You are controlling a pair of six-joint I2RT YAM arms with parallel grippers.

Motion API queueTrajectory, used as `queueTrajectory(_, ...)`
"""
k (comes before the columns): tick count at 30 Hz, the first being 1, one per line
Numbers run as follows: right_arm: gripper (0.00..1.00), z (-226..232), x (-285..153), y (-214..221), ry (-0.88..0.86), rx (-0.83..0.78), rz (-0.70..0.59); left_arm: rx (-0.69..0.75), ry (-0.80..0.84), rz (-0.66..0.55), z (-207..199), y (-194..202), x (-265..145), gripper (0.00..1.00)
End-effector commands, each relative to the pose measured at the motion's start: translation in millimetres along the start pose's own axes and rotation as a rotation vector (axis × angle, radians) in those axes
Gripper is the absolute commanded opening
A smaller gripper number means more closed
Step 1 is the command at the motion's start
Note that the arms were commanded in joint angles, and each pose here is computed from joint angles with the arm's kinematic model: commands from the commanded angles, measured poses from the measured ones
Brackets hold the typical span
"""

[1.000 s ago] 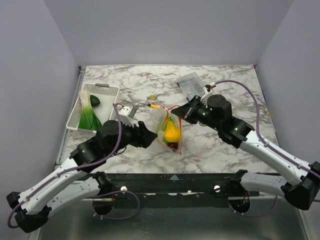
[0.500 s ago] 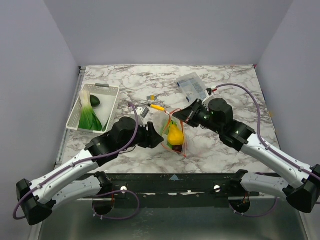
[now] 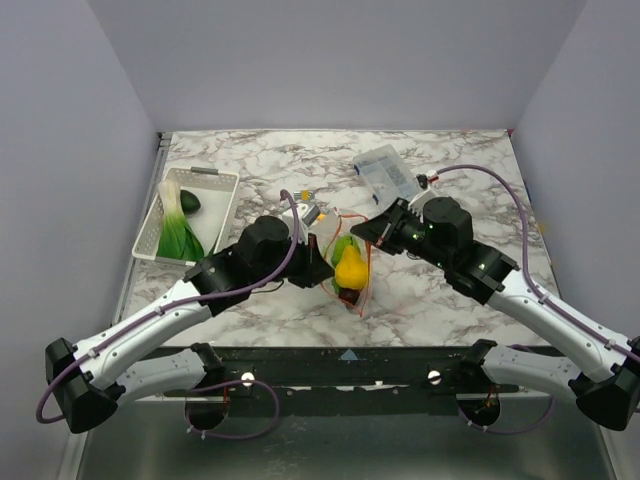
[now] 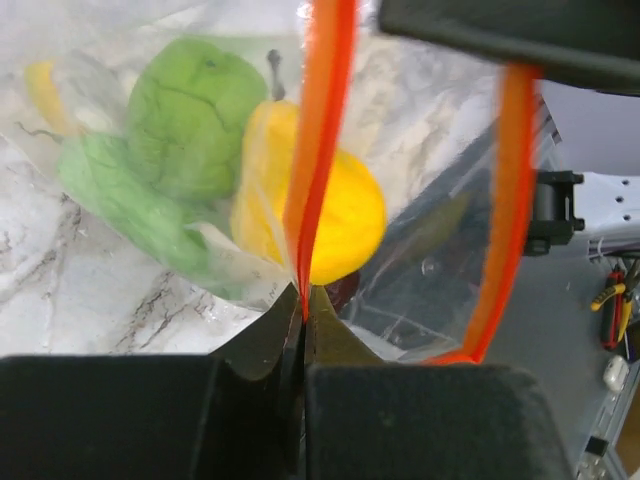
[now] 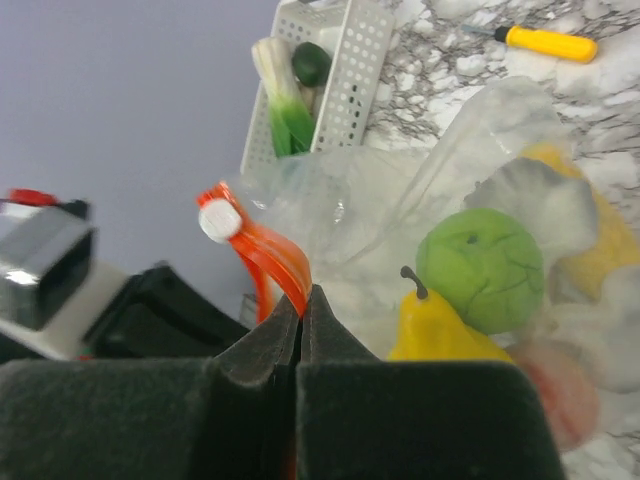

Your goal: Place the food in the zip-top bag and seal the zipper

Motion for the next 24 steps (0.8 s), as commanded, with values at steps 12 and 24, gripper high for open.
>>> queueTrajectory(12,0.35,36.3,-32.4,44.9,-0.372,-0.505,0.455,0.23,0.325,0.204,-32.6,-23.3,-40.2,0.0)
queueTrajectory(24,0.01,-6.3,18.2,52.0,-0.114,-0.392,0.467,0.221,0.424,0.198,-21.3,2.7,-32.2,0.0)
Point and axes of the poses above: each gripper's point midway between its finger pads, its own x axis out along the fingers, its own z axis along the line the jaws close on, y = z × x, the point moved 4 cm from there along -x, back along the fingers, and after that the axes turned 3 degrees about x, right-handed, at the moved point
